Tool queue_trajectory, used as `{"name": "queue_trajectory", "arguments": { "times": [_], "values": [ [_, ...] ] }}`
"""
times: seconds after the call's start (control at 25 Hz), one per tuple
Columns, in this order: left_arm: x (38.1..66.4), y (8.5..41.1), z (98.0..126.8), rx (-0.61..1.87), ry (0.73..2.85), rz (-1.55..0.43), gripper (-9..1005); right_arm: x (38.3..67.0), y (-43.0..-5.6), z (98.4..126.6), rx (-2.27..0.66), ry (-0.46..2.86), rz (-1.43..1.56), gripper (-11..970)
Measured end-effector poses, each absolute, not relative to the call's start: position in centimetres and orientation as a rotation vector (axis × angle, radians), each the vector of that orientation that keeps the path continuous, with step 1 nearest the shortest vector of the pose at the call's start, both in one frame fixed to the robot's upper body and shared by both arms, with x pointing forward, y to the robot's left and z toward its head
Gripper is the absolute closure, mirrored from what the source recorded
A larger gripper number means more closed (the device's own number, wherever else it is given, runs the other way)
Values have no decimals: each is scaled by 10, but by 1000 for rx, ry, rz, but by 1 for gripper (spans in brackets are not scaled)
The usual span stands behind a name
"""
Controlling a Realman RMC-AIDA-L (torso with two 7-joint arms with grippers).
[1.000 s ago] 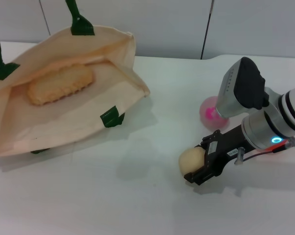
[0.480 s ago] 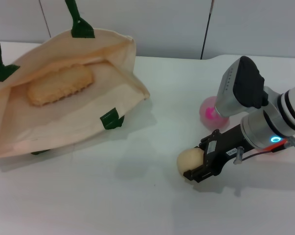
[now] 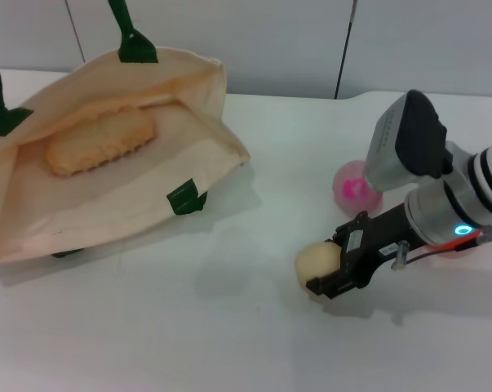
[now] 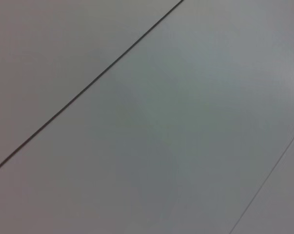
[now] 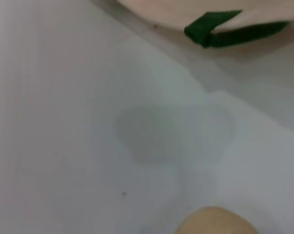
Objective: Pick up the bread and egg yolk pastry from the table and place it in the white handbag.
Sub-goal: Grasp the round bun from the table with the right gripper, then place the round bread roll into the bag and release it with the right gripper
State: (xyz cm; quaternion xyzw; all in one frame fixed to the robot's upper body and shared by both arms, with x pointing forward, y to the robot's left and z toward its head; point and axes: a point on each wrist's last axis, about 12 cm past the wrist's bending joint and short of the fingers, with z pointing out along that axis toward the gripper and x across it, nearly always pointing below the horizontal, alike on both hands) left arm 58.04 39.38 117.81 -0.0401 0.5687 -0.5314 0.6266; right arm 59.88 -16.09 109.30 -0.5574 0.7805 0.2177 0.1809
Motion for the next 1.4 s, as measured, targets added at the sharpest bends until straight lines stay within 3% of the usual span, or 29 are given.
{"name": "queue_trajectory", "arguments": {
  "times": [0.48,0.8,1.2,1.4],
  "values": [
    [582,392,1180,-86,1303,-1240,907,595,-167,1136,-1561,1996,771,265],
    [590,379,1191,-40,1271,-1300,907,585,-111,1165,-1752,1700,917,269],
    [597,358,1197,11,1243,-1371,907,591,-50,1171,-1802,1594,808,272],
    [600,350,1195,19,1247,-1394,907,601,-42,1172,-1729,1597,755,272]
  ]
}}
